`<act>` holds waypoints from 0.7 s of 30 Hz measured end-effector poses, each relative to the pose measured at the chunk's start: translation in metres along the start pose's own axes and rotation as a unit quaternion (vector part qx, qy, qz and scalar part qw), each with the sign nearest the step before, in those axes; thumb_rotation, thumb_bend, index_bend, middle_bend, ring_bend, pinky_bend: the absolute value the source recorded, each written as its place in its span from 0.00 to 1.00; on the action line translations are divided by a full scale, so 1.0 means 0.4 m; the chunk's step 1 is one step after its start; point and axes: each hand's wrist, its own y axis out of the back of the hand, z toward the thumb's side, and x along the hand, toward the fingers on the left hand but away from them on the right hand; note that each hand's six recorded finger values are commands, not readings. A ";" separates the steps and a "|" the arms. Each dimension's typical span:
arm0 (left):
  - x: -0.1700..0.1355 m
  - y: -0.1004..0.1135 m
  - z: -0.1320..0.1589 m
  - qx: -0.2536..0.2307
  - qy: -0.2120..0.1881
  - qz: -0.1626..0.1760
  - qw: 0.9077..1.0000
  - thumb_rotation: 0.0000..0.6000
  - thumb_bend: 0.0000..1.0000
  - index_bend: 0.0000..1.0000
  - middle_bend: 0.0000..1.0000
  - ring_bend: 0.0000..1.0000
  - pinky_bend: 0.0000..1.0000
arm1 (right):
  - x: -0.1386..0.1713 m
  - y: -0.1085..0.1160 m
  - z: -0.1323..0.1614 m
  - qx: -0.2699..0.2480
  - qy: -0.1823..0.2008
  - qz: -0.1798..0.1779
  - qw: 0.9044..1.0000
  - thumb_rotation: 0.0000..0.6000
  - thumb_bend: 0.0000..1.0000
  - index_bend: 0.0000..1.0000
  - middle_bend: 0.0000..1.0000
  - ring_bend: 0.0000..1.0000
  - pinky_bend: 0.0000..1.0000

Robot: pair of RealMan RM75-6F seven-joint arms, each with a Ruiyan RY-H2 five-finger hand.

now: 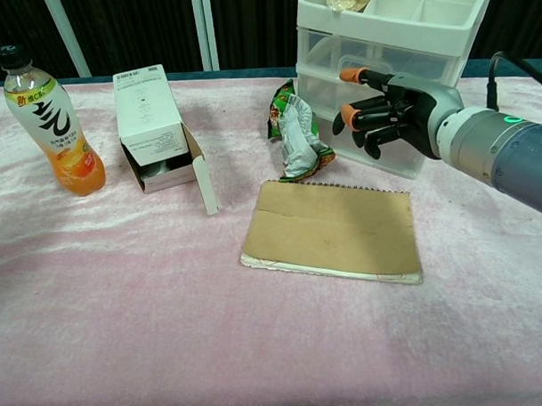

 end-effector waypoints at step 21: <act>-0.002 0.001 -0.001 0.000 0.001 0.001 1.000 1.00 0.36 0.04 0.01 0.00 0.00 | -0.032 0.001 -0.014 -0.020 -0.002 -0.035 0.999 1.00 0.57 0.00 0.59 0.70 0.76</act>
